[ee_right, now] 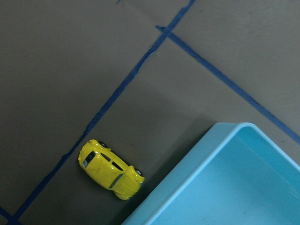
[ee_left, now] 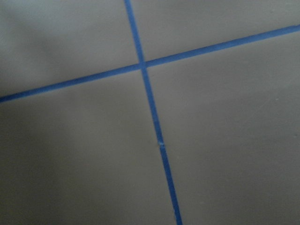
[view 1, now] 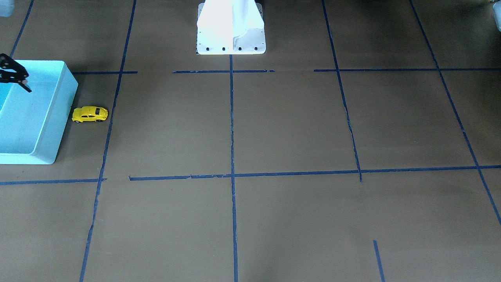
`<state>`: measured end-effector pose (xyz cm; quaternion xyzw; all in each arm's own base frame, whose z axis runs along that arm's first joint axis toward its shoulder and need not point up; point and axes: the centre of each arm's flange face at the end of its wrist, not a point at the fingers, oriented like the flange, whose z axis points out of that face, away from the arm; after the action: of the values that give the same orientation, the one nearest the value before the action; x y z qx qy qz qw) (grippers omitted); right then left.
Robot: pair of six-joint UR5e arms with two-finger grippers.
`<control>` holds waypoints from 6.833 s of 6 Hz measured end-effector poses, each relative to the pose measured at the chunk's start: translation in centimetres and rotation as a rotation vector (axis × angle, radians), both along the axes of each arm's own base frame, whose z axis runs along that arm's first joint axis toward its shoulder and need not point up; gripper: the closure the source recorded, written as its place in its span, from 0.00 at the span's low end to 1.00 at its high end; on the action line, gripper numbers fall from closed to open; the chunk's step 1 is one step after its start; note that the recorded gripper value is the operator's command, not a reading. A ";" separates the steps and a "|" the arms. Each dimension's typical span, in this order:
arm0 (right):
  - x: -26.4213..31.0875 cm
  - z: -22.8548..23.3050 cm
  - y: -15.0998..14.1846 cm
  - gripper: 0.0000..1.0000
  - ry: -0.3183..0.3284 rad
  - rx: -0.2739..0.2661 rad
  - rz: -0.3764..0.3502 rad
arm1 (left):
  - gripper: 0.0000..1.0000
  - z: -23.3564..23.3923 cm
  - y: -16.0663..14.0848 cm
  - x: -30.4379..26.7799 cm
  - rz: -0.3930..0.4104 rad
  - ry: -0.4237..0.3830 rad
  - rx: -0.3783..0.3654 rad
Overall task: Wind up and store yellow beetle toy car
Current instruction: 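Reach the right gripper down to the car beside the blue bin, then close the right gripper on the yellow car, then lift the car over the bin wall and lower it inside with the right gripper, then open the right gripper and withdraw it from the bin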
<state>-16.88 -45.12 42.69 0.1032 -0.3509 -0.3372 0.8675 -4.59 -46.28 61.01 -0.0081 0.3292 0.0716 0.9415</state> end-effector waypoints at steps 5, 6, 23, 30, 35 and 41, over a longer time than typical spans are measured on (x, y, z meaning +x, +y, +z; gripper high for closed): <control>-17.6 0.7 6.4 0.00 0.092 0.454 -0.468 | 0.00 4.4 1.4 -3.3 -0.025 0.090 -0.042; -17.9 1.9 7.0 0.00 0.110 0.480 -0.520 | 0.00 3.9 1.0 -3.2 -0.023 0.090 -0.012; -2.2 8.3 7.4 1.00 0.278 0.521 -0.642 | 0.00 4.4 1.0 -3.0 -0.023 0.090 0.015; -4.2 18.8 6.6 0.83 0.240 0.464 -0.618 | 0.00 4.1 1.0 -3.1 -0.024 0.090 0.019; -5.4 19.0 5.6 0.00 0.234 0.467 -0.618 | 0.00 4.1 1.0 -3.1 -0.024 0.090 0.019; 8.2 15.7 4.2 0.00 0.063 0.367 -0.331 | 0.00 3.7 1.0 -3.2 -0.028 0.091 0.025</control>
<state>-8.66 -40.90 58.42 0.1898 -0.2686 -0.5357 0.7777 -7.83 -45.28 64.68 0.0113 0.3707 0.0628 0.9266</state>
